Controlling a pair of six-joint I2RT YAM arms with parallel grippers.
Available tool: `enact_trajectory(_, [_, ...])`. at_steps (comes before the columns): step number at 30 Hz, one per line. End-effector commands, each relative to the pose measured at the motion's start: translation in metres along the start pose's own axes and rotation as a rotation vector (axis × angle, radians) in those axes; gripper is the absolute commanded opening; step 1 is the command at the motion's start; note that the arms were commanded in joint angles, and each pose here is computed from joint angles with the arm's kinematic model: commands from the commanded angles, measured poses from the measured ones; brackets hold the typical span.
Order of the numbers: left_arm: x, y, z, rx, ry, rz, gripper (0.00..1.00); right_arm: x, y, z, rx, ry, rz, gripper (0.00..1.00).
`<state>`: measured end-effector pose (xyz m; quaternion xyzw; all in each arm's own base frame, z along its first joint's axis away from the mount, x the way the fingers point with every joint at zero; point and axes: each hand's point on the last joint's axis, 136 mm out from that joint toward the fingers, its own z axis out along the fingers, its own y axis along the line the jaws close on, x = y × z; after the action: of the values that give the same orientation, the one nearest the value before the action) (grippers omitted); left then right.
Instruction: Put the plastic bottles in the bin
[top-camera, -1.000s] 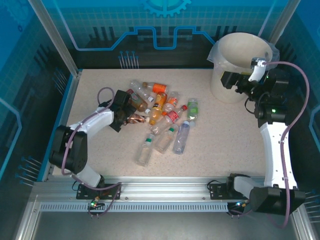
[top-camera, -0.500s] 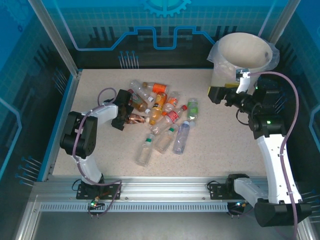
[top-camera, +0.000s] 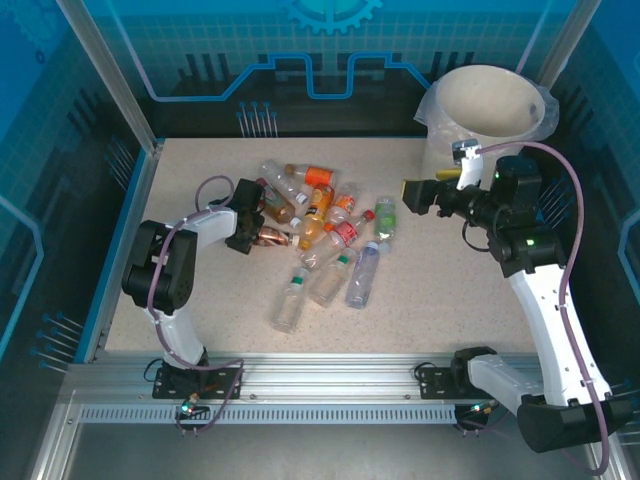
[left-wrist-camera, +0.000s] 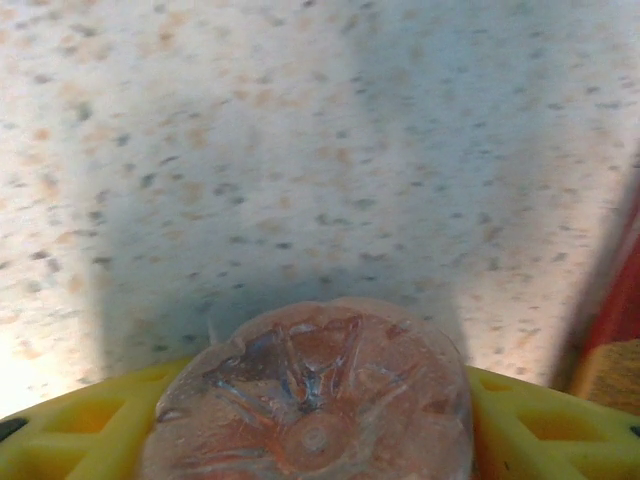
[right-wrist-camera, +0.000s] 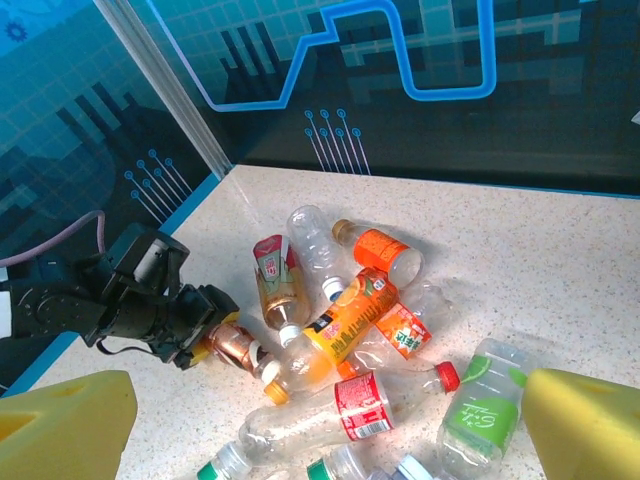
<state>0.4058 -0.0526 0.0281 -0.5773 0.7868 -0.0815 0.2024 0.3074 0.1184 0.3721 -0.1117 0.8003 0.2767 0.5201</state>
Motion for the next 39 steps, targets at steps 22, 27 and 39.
enact_trajectory(22, [-0.008,-0.089,-0.178,0.667,-0.153,0.511,0.37,0.016,0.016,0.026,-0.022,0.005,-0.040,1.00])
enact_trajectory(27, [0.025,-0.117,-0.227,0.897,-0.064,0.616,0.38,0.025,0.022,0.035,-0.036,0.022,-0.035,1.00])
enact_trajectory(39, [0.101,-0.151,-0.315,1.222,0.149,0.904,0.38,0.065,0.070,0.054,-0.317,0.176,-0.065,1.00])
